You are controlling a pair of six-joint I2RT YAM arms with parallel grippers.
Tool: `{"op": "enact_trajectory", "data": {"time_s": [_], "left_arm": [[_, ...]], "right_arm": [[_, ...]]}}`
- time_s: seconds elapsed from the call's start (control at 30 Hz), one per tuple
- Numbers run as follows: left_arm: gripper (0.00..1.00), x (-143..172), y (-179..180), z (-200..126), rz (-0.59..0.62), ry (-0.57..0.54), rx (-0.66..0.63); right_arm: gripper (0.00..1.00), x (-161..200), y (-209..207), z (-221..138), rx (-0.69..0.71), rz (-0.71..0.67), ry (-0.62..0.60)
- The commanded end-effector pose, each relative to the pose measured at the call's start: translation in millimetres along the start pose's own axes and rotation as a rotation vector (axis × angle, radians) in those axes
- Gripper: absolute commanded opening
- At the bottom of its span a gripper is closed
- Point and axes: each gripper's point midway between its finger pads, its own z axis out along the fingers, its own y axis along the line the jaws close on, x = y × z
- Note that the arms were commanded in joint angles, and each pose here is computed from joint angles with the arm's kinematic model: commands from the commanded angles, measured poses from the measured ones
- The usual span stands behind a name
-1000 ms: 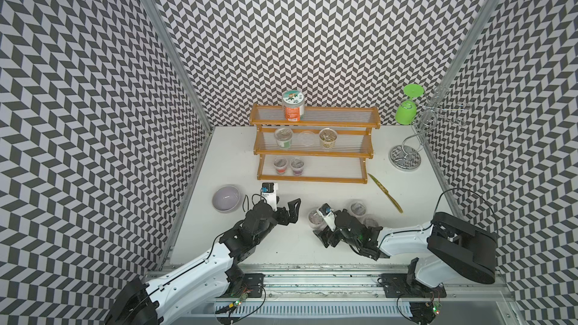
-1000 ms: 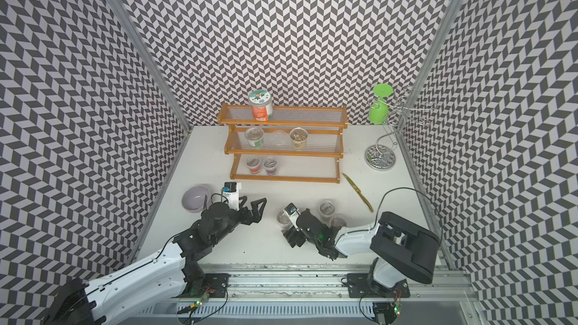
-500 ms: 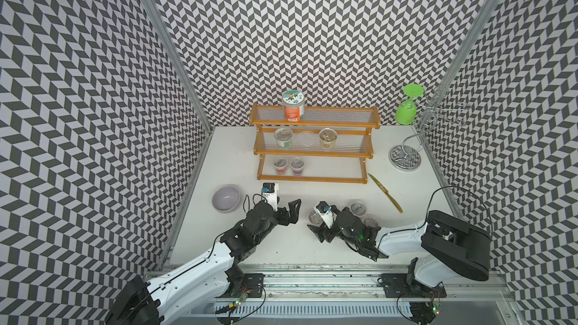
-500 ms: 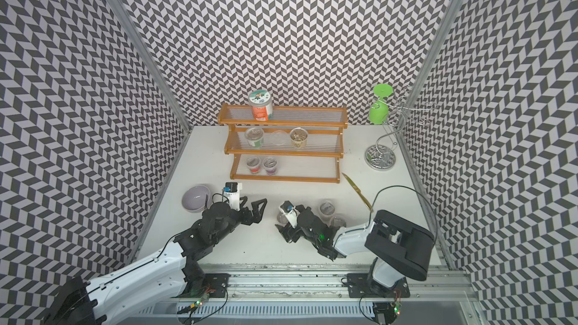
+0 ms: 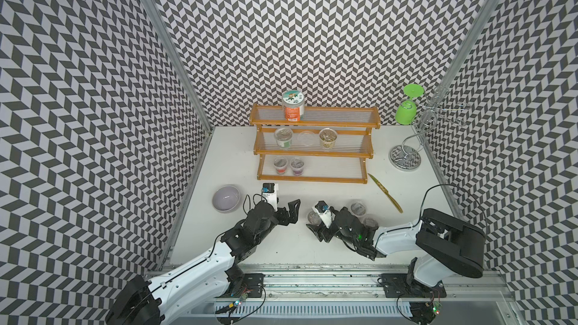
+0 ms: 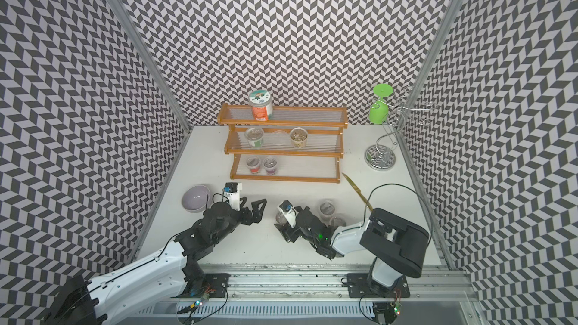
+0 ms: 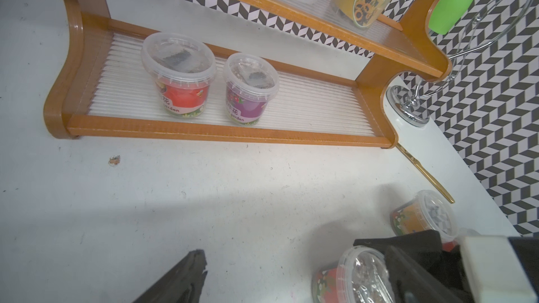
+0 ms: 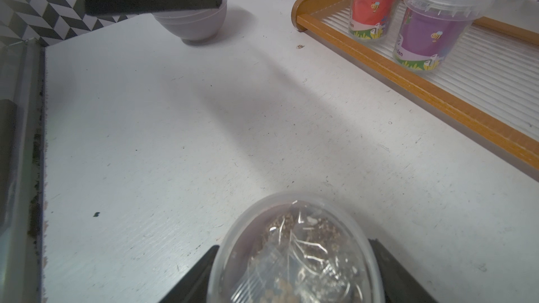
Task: Place the seed container on the shelf
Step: Pick up the seed jar at the center of the board, then place the seed jar on the shelf.
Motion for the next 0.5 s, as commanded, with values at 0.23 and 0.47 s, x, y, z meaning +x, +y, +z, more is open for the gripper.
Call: {"op": "enact_trajectory", "data": {"time_s": [0.23, 0.47], "left_arm": [[0.99, -1, 32, 11, -0.122, 0.055, -0.080], [0.99, -4, 29, 22, -0.127, 0.087, -0.039]], "right_arm": [[0.75, -63, -50, 24, 0.118, 0.095, -0.120], [0.75, -85, -99, 48, 0.250, 0.134, -0.130]]}}
